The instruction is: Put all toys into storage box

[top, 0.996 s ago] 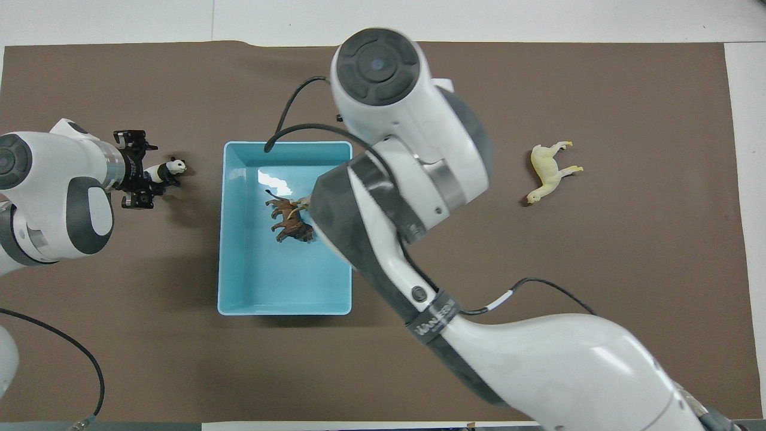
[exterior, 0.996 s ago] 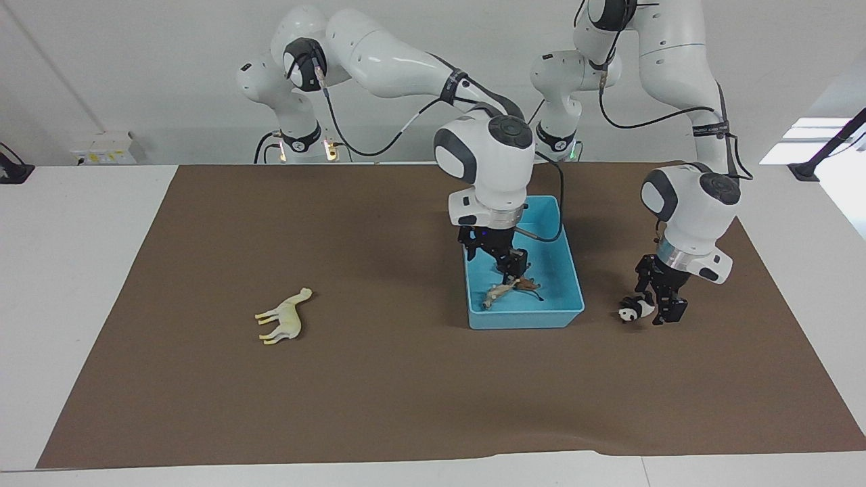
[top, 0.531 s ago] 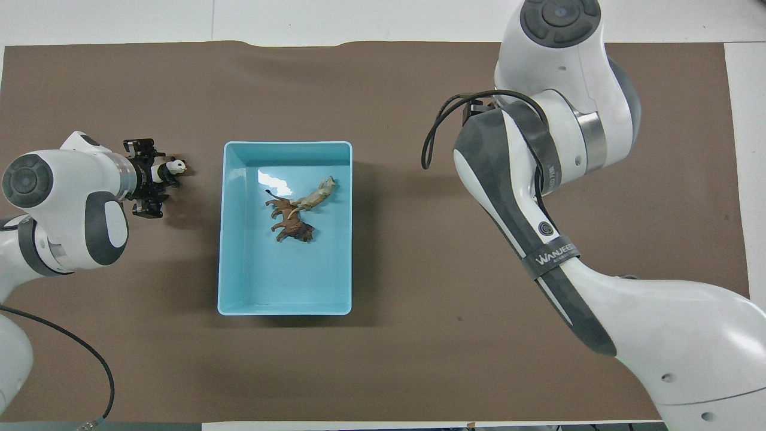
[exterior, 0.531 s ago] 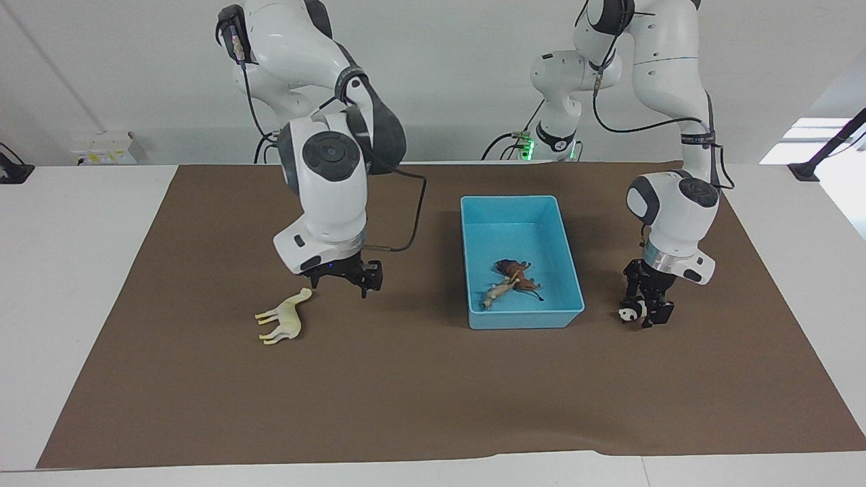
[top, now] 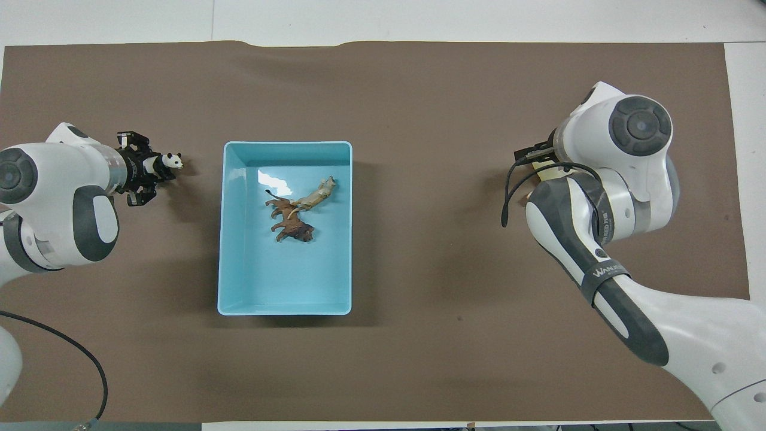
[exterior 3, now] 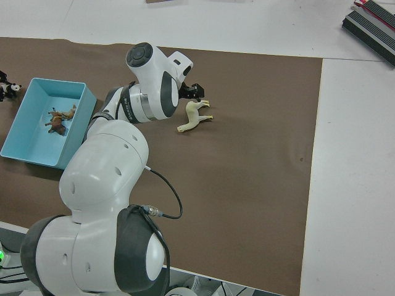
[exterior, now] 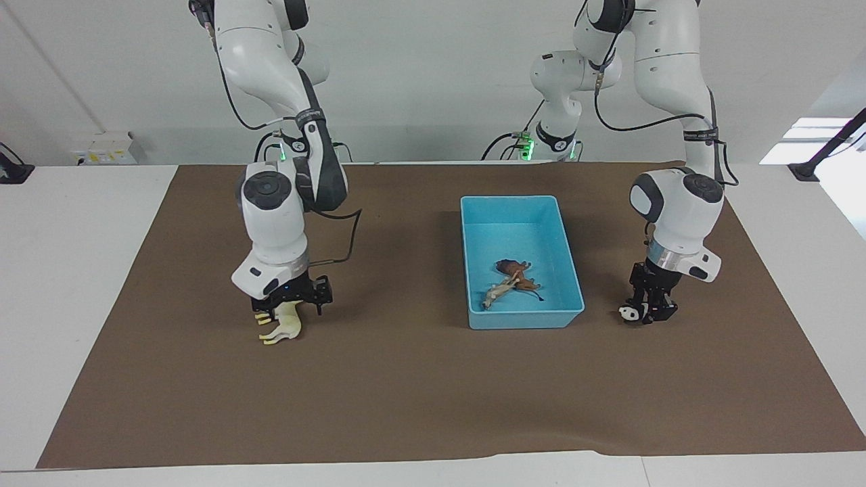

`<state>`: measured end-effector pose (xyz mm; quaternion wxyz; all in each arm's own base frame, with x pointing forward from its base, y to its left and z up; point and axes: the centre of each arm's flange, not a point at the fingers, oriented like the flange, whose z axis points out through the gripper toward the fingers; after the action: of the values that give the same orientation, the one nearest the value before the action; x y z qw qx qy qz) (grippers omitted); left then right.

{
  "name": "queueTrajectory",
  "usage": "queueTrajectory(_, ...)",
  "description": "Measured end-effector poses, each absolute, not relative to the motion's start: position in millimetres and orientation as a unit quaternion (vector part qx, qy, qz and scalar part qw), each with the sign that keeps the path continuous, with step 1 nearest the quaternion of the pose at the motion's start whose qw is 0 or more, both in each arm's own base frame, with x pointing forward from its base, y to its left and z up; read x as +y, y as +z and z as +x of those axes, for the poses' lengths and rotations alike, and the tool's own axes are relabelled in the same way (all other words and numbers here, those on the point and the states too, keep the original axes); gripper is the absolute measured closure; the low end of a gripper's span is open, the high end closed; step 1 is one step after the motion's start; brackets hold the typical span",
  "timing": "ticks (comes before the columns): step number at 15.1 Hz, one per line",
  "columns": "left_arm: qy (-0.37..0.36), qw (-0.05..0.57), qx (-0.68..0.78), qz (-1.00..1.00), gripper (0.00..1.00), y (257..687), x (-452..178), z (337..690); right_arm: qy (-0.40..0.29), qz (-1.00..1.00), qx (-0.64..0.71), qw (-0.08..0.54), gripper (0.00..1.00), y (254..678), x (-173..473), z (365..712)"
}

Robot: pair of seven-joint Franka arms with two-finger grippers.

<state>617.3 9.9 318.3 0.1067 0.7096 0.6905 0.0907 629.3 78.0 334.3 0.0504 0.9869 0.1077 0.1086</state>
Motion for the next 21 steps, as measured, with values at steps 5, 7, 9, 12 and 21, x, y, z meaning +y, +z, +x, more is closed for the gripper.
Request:
queueTrajectory(5, 0.037, 0.090, 0.642, 0.761, 0.48, 462, -74, 637, 0.132, 0.982, 0.126, 0.044, 0.00, 305, 70, 606)
queueTrajectory(7, 0.016, 0.082, 0.605, 0.792, 0.48, 500, -134, 620, 0.145, 0.978, 0.145, 0.044, 0.00, 303, 72, 604)
queueTrajectory(9, 0.001, 0.069, 0.569, 0.820, 0.48, 499, -191, 596, 0.152, 0.974, 0.161, 0.046, 0.00, 301, 70, 602)
queueTrajectory(12, -0.020, 0.041, 0.538, 0.841, 0.48, 458, -230, 563, 0.161, 0.972, 0.166, 0.047, 0.01, 298, 68, 600)
queueTrajectory(21, 0.018, 0.060, 0.537, 0.841, 0.02, 481, -200, 541, 0.167, 0.973, 0.154, 0.047, 0.58, 288, 51, 596)
